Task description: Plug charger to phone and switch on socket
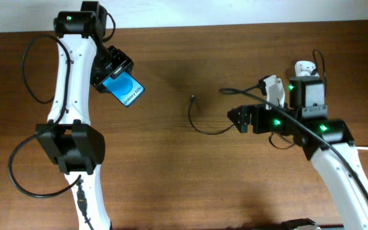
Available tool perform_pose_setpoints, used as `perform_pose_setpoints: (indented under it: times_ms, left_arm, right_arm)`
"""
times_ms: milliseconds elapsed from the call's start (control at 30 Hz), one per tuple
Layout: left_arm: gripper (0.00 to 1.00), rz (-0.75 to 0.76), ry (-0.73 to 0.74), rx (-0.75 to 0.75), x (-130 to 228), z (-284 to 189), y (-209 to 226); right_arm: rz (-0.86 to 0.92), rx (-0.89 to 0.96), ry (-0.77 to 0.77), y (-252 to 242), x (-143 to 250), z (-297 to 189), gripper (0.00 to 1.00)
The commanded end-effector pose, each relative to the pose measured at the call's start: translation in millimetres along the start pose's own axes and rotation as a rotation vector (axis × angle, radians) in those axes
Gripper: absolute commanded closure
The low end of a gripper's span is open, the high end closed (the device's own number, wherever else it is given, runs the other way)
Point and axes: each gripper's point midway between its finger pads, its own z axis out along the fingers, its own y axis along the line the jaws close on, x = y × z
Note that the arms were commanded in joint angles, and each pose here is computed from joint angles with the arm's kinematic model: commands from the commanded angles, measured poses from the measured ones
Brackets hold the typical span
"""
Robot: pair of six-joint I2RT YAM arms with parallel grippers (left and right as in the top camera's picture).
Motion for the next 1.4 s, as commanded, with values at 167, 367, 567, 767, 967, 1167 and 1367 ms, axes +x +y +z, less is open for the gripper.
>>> perform_pose_setpoints:
  times_ms: [167,367,567,767,967,1167,1367]
  left_arm:
    - [1.0,-0.011,-0.029,0.034,0.5,-17.2,-3.0]
    - [1.0,-0.014,-0.011,0.016,5.0,-17.0,1.3]
    - [1.0,-0.016,0.001,0.005,7.9,-16.9,4.1]
    - [1.0,-0.017,0.002,0.004,8.2,-16.9,4.4]
    - [1.0,-0.017,0.003,0.006,8.4,-16.9,4.0]
    - [1.0,-0.009,-0.045,0.045,-3.4,-17.3,-6.0]
    - [1.0,-0.009,-0.041,0.047,-2.5,-17.3,-6.3]
  right_arm:
    - [0.231,0.049,0.007,-18.1,-7.2,22.3,0.03]
    - [0.267,0.124,-0.043,-24.6,-24.0,20.6,0.07]
    - [0.281,0.144,0.053,-21.2,-39.6,55.2,0.13]
    - [0.246,0.189,0.025,-5.8,-59.0,70.5,0.18]
    - [0.275,0.208,0.007,-8.7,-63.3,102.2,0.26]
    - [0.303,0.148,0.107,7.8,-71.9,204.3,0.38]
    - [0.368,0.14,0.205,-1.0,-40.8,231.6,0.46]
